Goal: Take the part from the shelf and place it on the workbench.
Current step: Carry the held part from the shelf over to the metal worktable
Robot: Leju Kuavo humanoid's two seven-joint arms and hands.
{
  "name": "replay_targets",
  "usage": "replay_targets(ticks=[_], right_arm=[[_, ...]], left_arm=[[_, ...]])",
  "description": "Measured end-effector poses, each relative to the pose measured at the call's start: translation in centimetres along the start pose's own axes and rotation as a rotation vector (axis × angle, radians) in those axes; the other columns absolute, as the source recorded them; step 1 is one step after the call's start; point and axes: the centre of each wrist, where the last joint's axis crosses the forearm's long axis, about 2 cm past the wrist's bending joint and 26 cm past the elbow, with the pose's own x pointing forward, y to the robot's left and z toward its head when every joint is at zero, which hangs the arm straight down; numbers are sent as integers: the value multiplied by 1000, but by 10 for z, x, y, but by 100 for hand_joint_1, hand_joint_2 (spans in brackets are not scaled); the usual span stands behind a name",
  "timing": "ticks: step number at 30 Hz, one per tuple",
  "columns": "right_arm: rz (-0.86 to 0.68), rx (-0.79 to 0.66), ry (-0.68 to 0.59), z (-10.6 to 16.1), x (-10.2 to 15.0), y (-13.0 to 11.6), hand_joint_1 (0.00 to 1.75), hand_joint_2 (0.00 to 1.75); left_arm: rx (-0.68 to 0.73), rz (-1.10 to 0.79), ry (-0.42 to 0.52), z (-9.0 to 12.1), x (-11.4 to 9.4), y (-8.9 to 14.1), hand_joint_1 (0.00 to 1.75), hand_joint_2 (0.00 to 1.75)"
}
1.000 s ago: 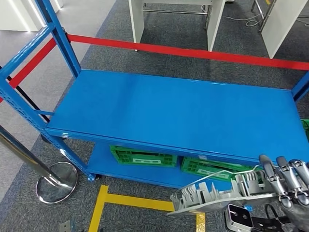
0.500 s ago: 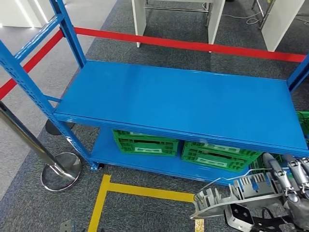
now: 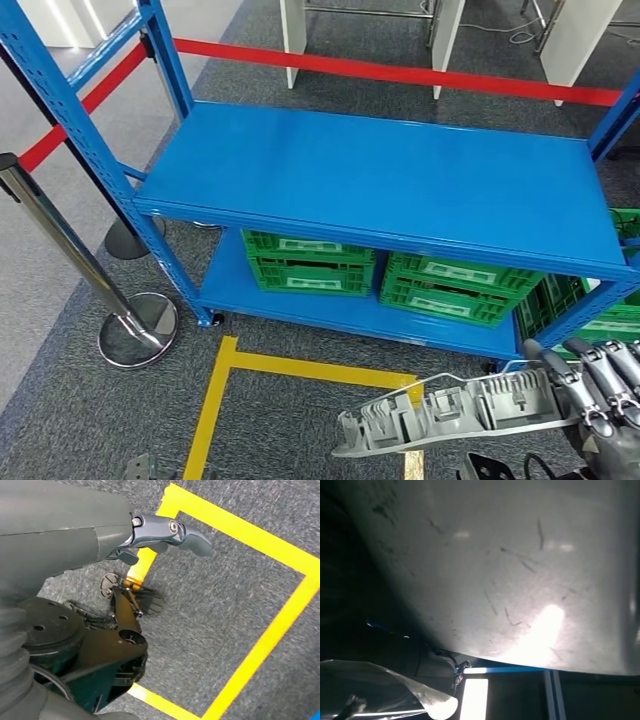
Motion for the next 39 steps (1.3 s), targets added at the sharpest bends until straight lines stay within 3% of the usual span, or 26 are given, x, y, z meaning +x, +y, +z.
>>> replay_targets(ticks=[19,39], right_arm=[[-77,4,-29,10,1,6,175,175],[-124,31,18,22,7,20,175,175]], left_arm=[[15,-17,-11,-3,5,-1,0,175],[29,-43,19,-3,4,-1,0,175]])
